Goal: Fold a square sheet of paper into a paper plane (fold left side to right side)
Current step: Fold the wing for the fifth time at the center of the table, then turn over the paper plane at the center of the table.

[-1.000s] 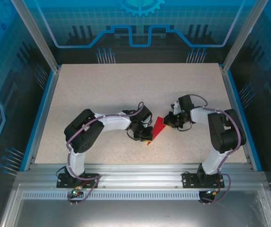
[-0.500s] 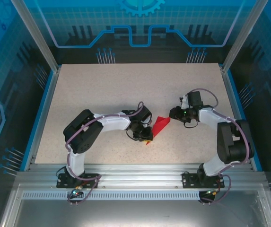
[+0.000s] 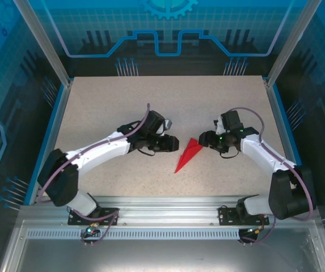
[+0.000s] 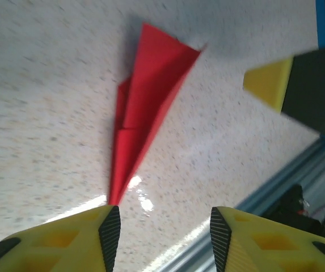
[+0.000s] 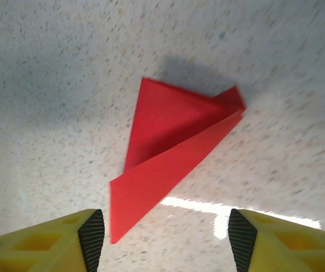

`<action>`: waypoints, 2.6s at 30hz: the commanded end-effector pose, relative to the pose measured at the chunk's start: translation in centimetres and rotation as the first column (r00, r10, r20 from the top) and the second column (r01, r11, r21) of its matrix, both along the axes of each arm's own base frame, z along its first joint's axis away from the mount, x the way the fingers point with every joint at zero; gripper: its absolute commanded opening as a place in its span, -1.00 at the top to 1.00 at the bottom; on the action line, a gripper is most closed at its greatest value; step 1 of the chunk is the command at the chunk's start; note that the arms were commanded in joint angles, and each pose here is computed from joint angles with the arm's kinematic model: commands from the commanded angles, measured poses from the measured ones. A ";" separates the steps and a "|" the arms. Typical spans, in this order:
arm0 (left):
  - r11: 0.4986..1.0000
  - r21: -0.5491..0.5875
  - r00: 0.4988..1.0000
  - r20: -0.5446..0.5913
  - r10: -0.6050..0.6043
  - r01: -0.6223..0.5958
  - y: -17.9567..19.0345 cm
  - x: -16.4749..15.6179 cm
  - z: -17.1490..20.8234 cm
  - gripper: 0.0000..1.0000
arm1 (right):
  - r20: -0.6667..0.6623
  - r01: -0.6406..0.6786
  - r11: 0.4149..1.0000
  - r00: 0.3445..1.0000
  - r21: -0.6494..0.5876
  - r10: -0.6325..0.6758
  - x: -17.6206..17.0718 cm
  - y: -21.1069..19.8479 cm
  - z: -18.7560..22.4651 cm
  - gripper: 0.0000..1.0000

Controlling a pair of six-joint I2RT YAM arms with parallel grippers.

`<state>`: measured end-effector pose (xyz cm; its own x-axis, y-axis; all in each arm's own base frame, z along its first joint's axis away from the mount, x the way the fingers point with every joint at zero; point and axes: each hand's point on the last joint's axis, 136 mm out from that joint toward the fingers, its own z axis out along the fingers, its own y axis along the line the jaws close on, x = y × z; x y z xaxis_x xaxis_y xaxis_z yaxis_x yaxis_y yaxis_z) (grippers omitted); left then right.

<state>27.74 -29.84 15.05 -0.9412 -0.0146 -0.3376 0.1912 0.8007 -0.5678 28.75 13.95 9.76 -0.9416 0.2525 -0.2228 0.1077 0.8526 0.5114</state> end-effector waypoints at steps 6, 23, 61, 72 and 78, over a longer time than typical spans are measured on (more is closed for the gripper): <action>0.968 0.206 0.984 0.133 0.114 -0.140 5.1 1.3 -0.7 -0.05 | -0.127 -0.046 0.999 0.991 0.012 0.047 -0.7 5.7 -2.0 -0.36; 0.931 0.310 0.973 0.186 0.138 -0.192 7.6 1.5 -0.9 -0.08 | -0.257 -0.076 0.982 0.966 -0.170 0.030 -3.9 3.0 -5.6 0.22; 0.814 0.345 0.856 0.408 0.317 -0.466 12.9 3.4 3.6 -0.43 | -0.179 -0.415 0.884 0.907 -0.217 0.382 0.5 2.0 -2.5 0.26; 0.797 0.316 0.826 0.434 0.361 -0.515 14.0 3.0 3.5 -0.90 | -0.220 -0.346 0.897 0.931 -0.275 0.291 -4.4 5.2 -1.8 -0.23; 0.801 0.323 0.830 0.437 0.346 -0.504 14.2 2.8 3.4 -0.92 | -0.237 -0.340 0.929 0.924 -0.143 0.302 -5.7 8.2 -3.5 -0.39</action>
